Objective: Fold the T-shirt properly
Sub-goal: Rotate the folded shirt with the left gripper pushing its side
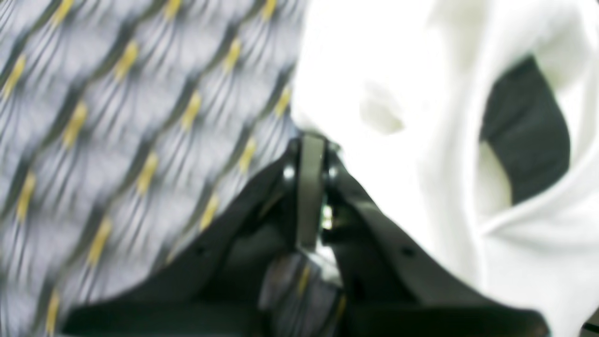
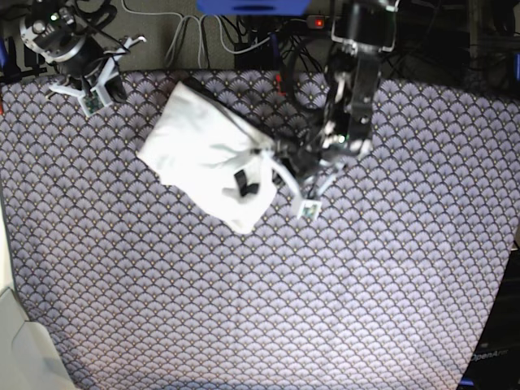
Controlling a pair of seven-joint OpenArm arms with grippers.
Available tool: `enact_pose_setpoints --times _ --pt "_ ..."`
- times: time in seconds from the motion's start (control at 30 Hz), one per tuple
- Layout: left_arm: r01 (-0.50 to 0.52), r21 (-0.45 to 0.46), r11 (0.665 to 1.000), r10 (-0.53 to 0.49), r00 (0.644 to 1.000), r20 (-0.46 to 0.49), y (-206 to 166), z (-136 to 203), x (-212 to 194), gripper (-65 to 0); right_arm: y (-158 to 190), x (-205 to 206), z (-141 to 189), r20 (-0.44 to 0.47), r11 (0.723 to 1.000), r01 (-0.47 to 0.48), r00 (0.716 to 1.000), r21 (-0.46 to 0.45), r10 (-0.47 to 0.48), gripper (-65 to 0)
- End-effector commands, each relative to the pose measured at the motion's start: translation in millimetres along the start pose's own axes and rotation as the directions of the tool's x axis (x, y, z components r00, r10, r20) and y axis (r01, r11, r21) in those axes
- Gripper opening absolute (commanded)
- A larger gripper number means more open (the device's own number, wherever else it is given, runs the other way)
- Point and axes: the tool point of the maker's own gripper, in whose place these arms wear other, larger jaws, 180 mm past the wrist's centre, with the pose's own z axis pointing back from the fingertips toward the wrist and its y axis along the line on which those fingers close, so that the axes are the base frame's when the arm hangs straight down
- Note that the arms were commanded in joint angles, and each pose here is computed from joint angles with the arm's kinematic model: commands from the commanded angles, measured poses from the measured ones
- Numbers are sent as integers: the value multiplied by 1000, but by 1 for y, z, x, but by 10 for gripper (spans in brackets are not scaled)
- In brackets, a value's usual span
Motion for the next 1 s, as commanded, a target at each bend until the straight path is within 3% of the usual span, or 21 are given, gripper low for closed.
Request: enact_pose_setpoints --times 0.0,0.1,0.27,0.37,0.5,0.77,0.97 --pt "8 0 1000 -8 1000 -6 -3 -5 7 -646 -1 9 3 36 1000 -8 999 1 8 -650" --pt "19 6 1000 -19 998 64 1 -7 41 -647 -2 9 3 35 1000 -11 999 1 11 -650" --pt "-51 89 995 44 996 79 42 19 59 -647 -24 27 -2 61 998 -51 997 -40 53 -650" --pt "-92 149 984 87 995 38 73 38 36 -647 -43 39 -9 39 994 -81 996 -73 84 -650" --pt "-89 181 980 88 996 9 83 51 12 -647 -65 69 -24 64 989 -89 993 -114 96 -650" --pt "-144 130 981 149 988 -34 54 42 -18 -647 -77 78 -74 27 997 -65 997 -45 66 -650" --pt "-76 24 997 77 996 -48 0 25 -12 -647 -36 65 -89 -6 995 -80 997 63 81 -650"
